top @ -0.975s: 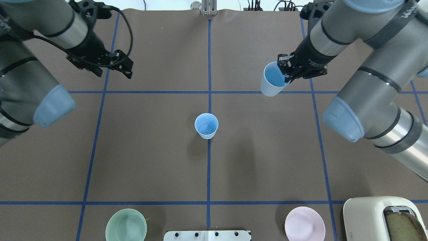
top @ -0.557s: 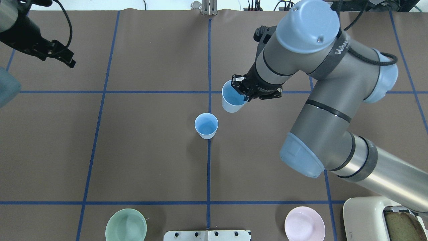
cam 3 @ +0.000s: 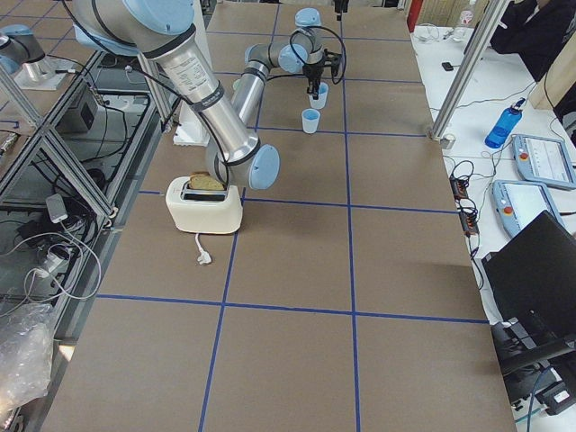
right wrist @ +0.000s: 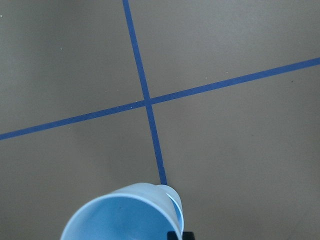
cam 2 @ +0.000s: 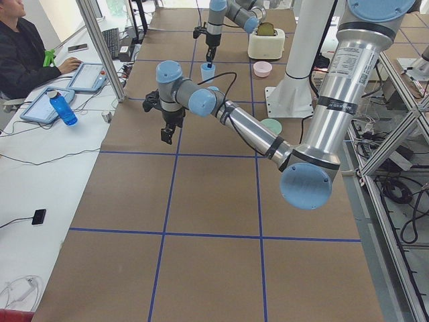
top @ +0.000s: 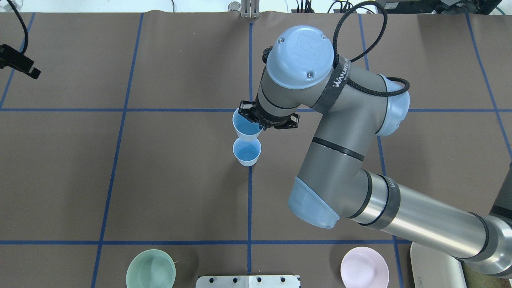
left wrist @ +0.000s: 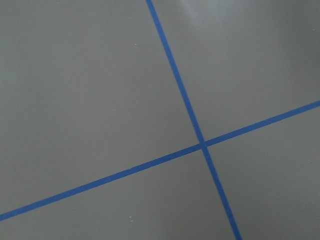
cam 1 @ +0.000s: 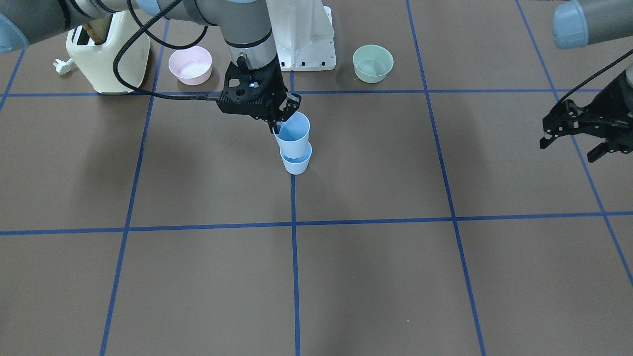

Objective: Stack blue cups with both arms
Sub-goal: 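Carry the right gripper's cup over the placed cup while the left arm withdraws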

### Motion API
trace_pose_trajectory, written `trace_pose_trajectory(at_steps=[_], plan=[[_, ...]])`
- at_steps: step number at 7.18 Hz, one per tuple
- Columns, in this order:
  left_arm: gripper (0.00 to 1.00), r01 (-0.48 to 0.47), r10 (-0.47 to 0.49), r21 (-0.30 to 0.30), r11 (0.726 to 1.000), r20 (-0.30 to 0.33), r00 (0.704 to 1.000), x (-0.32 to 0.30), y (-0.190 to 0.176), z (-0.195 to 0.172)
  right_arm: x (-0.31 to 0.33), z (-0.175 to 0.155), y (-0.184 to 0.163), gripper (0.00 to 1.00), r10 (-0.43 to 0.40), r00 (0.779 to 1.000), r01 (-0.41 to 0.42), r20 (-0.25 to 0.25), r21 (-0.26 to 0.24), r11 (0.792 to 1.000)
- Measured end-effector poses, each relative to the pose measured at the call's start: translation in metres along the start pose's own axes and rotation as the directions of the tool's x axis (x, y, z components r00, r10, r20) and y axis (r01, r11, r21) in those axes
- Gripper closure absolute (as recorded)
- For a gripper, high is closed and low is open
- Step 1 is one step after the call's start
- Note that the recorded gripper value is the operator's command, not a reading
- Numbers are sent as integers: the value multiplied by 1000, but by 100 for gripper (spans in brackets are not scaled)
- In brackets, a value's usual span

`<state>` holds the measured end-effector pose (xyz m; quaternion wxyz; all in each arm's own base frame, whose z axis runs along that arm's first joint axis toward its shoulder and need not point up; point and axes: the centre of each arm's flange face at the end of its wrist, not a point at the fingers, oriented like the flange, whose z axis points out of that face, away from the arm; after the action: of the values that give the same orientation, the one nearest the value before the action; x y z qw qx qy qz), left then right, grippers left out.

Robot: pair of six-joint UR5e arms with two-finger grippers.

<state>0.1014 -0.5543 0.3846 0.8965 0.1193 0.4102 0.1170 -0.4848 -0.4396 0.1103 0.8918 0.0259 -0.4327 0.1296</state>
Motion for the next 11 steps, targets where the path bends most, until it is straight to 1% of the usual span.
trace_pose_trajectory(at_steps=[2,4,6,11], plan=[[2,44,-44,36,998,-6,999,-35,2,-28,-3,14,1,100,-5,1000,5,-23,-3,1000],[2,53,-53,54,997,0,999,-46,3,-39,-5,29,8,100,-16,1000,16,-24,3,1000],[2,56,-56,56,997,5,998,-48,4,-40,-6,37,14,100,-23,1000,23,-18,16,1000],[2,58,-58,55,997,5,998,-48,4,-39,0,39,23,100,-24,1000,25,-15,14,1000]])
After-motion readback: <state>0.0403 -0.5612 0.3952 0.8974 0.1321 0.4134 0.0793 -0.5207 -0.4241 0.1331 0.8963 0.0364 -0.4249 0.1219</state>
